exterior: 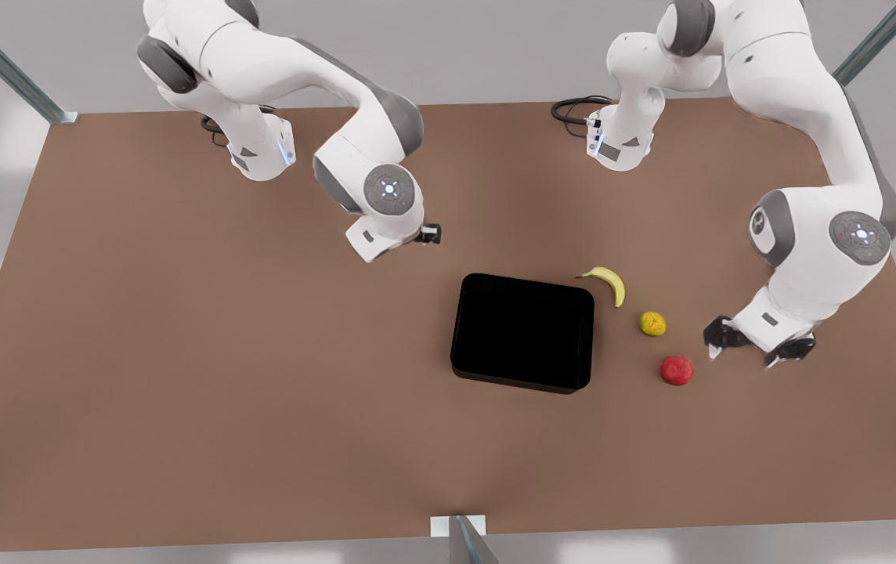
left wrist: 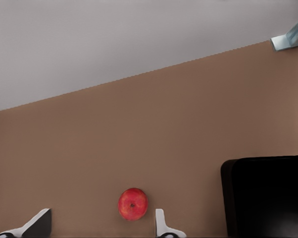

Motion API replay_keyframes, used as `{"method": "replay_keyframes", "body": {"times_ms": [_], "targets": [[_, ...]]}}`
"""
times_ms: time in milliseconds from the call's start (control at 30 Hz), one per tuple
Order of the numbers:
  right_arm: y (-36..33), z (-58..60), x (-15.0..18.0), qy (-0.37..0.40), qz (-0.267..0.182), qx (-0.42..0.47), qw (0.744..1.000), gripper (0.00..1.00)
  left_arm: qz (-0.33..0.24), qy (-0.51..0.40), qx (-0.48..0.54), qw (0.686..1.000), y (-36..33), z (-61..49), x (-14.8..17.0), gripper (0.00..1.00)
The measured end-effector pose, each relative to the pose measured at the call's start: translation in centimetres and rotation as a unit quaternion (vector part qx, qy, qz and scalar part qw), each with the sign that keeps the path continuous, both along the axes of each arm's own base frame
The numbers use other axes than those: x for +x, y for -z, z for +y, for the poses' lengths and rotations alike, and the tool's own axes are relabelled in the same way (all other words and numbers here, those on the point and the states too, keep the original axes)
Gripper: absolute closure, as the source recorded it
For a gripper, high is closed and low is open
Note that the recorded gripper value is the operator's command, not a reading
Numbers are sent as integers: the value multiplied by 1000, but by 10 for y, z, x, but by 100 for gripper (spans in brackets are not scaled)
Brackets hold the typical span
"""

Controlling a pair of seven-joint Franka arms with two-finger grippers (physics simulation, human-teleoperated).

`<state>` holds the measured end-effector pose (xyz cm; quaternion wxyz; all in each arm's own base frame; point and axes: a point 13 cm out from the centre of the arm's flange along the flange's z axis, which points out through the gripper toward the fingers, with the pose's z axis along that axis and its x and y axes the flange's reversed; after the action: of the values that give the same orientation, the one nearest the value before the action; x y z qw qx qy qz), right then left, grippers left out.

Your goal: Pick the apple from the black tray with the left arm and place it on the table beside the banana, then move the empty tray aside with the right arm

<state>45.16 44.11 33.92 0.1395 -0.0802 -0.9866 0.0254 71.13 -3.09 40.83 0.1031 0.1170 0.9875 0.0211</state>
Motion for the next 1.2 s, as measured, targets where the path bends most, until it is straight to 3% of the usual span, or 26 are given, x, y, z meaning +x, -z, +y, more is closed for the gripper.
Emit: {"method": "replay_keyframes", "body": {"times_ms": [133,200,233,467,700,867,1200], "targets": [[30,18,14,42,-28,-10,999,0,47,-20,-60,997,-77,-15,-50,0],[42,26,21,64,-39,-8,997,0,98,-24,-60,993,-54,-10,-102,0],[51,32,23,73,-42,-7,996,0,113,-29,-56,992,-39,-6,-108,0],[60,88,35,137,-74,45,987,0,117,-65,-32,990,-11,28,-76,0],[87,118,51,181,-98,68,976,0,113,-76,-27,990,-5,28,-72,0],[100,114,67,167,-153,50,973,0,128,-33,-3,991,11,-25,-83,0],[160,122,75,143,-186,36,971,0,122,-42,20,992,5,-17,-82,0]]}}
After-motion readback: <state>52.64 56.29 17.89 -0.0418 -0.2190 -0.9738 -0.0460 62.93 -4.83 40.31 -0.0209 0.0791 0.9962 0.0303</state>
